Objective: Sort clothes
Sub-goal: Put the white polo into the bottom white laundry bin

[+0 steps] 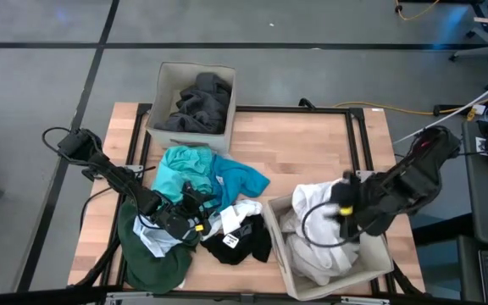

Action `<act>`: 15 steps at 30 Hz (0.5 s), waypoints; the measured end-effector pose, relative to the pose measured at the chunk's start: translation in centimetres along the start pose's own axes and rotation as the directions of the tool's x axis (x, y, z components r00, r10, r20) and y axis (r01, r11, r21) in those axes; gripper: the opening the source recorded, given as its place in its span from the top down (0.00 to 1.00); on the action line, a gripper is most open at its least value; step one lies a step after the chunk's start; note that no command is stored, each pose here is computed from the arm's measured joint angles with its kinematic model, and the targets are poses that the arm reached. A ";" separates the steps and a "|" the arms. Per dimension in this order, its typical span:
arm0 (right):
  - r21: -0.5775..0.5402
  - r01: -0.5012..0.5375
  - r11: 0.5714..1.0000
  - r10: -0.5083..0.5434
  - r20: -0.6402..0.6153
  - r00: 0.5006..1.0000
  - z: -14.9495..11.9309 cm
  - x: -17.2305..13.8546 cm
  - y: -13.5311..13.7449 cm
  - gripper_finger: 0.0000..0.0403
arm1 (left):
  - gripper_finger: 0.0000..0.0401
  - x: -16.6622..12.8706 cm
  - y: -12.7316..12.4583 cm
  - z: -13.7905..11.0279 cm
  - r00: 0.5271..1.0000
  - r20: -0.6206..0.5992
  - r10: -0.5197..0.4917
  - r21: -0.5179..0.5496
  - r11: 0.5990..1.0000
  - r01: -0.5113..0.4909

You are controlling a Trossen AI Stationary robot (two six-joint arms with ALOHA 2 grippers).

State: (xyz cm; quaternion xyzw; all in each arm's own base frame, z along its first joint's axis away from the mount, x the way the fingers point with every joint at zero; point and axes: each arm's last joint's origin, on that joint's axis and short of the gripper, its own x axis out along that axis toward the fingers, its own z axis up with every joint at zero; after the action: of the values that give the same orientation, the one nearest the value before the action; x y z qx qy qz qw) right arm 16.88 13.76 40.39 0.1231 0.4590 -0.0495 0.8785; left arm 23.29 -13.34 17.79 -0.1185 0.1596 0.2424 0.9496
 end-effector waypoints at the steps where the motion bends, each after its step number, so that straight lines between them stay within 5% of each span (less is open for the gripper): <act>1: -0.028 0.059 0.998 -0.058 0.043 0.997 0.1 -0.4 -0.4 0.53 | 0.63 0.0 0.0 0.0 1.000 0.000 0.000 0.000 1.000 0.000; 6: -0.135 0.212 0.968 -0.200 0.093 0.975 -0.2 0.2 -1.3 0.51 | 0.63 -0.1 0.0 0.0 1.000 0.000 -0.003 0.001 1.000 0.003; 15: -0.161 0.219 0.962 -0.226 -0.024 0.974 0.2 3.8 -2.3 0.36 | 0.63 -0.1 -0.1 -0.1 1.000 -0.001 -0.005 0.007 1.000 0.005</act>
State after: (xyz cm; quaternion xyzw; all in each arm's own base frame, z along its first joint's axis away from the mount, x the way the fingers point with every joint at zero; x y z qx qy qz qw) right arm 18.73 11.58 36.97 0.0019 0.4908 -0.1088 0.8645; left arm 23.20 -13.48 17.78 -0.1155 0.1609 0.2392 0.9506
